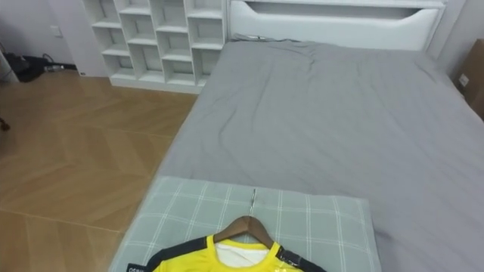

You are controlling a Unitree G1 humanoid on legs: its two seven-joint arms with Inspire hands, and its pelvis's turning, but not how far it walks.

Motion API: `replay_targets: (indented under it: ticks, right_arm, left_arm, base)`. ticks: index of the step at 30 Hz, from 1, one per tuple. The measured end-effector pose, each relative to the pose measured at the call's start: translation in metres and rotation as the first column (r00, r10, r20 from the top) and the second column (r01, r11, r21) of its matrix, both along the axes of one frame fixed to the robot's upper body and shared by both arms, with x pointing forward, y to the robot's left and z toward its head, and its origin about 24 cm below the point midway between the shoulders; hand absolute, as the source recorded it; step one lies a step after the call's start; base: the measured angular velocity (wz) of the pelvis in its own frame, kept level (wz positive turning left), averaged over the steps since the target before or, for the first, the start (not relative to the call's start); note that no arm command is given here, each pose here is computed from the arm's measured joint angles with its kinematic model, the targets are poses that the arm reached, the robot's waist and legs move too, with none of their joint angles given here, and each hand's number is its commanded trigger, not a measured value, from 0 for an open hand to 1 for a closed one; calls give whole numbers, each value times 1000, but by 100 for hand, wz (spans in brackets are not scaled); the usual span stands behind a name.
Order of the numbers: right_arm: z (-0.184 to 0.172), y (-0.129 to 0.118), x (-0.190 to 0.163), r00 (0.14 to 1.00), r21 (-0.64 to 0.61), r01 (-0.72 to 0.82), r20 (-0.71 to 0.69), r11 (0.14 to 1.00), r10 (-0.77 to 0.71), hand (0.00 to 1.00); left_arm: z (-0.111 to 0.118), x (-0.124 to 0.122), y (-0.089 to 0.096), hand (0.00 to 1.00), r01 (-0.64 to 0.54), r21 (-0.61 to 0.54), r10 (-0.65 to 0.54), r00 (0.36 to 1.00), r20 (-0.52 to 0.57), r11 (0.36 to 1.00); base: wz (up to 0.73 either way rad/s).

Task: Hang clothes

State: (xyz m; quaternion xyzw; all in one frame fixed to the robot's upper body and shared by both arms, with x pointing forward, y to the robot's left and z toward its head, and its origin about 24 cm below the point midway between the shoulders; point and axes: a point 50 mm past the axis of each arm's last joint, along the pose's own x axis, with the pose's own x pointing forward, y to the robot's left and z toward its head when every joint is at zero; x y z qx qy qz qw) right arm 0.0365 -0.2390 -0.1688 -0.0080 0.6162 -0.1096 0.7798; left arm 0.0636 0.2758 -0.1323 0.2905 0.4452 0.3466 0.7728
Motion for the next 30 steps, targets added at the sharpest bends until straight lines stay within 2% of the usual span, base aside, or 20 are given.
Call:
replay_targets:
  ticks: [9,14,18,27,30]
  right_arm:
    - [1,-3,1,1000,-33,-31,1,999,31,0]
    - [1,-4,2,999,-68,-33,-3,997,33,0]
    - [1,-5,2,999,-78,-36,-5,996,36,0]
    - [1,-4,1,999,-85,-41,-8,996,41,0]
    - [1,-4,2,998,-90,-61,-11,994,60,0]
  left_arm:
    - [15,22,1,0,83,189,-99,992,78,978]
    - [24,44,-4,0,205,275,-242,964,109,939]
    - [33,57,-7,0,238,319,-299,941,157,917]
    - [50,78,-15,0,337,450,-453,874,177,827]
    - [55,85,-22,0,397,496,-533,830,166,772]
  base:
    - [5]
    - [5]
    - [1]
    - [0]
    - [0]
